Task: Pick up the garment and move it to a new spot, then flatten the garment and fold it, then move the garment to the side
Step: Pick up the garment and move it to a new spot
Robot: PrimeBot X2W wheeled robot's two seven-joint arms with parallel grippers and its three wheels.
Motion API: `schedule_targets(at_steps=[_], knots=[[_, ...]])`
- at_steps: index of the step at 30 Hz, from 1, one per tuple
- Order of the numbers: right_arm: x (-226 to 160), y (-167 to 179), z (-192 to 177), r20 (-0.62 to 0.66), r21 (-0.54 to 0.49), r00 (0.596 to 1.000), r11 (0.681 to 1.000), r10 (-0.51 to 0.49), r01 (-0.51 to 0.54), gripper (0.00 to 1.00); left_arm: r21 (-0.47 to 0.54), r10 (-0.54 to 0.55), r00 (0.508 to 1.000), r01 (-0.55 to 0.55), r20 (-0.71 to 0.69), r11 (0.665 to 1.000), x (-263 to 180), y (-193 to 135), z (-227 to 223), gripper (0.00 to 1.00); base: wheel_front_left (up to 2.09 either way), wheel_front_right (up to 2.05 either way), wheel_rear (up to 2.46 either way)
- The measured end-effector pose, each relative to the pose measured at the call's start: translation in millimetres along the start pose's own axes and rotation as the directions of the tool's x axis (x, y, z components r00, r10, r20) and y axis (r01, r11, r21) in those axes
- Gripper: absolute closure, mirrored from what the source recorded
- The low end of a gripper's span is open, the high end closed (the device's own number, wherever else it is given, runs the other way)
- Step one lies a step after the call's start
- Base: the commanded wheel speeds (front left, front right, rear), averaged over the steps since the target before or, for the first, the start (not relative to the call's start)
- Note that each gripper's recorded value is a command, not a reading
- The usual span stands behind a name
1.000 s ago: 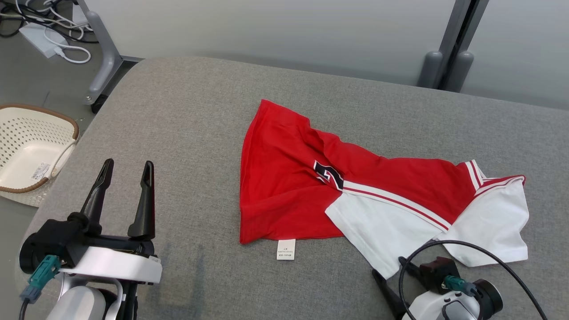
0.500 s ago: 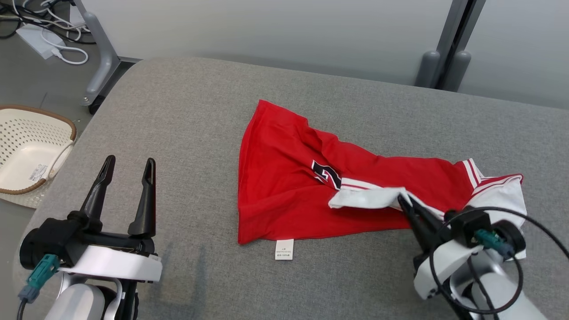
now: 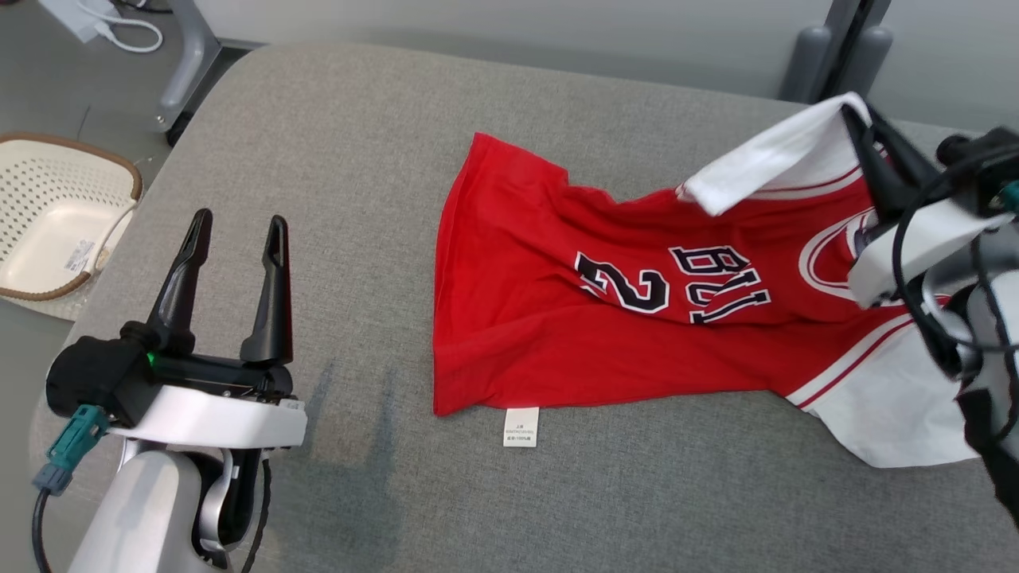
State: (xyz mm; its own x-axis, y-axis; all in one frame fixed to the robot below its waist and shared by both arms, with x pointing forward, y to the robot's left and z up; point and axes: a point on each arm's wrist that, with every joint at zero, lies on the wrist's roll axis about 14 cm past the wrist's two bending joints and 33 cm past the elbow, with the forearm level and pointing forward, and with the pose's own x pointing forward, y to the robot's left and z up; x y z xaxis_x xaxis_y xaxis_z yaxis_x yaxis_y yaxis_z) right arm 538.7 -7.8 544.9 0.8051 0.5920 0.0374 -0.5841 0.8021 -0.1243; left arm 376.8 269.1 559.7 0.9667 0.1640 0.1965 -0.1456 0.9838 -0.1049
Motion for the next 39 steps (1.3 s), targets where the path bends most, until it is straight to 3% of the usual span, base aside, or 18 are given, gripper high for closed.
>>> schedule_targets(at_steps=[6, 11, 12, 14, 26, 32, 39], knots=[[38, -38, -11, -0.006, -0.021, 0.999, 0.999, -0.043, 0.043, 1.00, -0.005, -0.019, 1.000, 0.019, -0.020, 1.000, 13, -9, -13, 0.00, 0.00, 0.00, 0.00], [63, -48, -35, -0.048, 0.004, 0.997, 0.998, -0.057, 0.058, 1.00, 0.000, -0.014, 0.999, 0.014, -0.042, 1.000, 17, -9, -24, 0.00, 0.00, 0.00, 0.00], [66, -48, -39, -0.053, 0.010, 0.997, 0.998, -0.059, 0.060, 0.94, 0.000, -0.012, 0.999, 0.012, -0.043, 1.000, 19, -8, -25, 0.00, 0.00, 0.00, 0.00], [73, -48, -48, -0.060, 0.027, 0.996, 0.998, -0.061, 0.063, 0.00, 0.008, -0.005, 0.998, 0.006, -0.055, 1.000, 19, -6, -31, 0.00, 0.00, 0.00, 0.00], [40, -49, -59, -0.064, 0.089, 0.992, 0.989, -0.109, 0.115, 0.00, 0.000, -0.044, 0.998, 0.044, -0.047, 0.999, 29, -18, -35, 0.00, 0.00, 0.00, 0.00], [-9, -59, -58, -0.038, 0.133, 0.981, 0.972, -0.191, 0.194, 0.00, -0.017, -0.064, 0.997, 0.063, -0.051, 0.998, 23, -25, -36, 0.00, 0.00, 0.00, 0.00], [-74, -45, -70, -0.067, 0.157, 0.966, 0.953, -0.250, 0.257, 0.00, -0.028, -0.068, 0.995, 0.066, -0.074, 0.997, 9, -26, -41, 0.00, 0.00, 0.00, 0.00]])
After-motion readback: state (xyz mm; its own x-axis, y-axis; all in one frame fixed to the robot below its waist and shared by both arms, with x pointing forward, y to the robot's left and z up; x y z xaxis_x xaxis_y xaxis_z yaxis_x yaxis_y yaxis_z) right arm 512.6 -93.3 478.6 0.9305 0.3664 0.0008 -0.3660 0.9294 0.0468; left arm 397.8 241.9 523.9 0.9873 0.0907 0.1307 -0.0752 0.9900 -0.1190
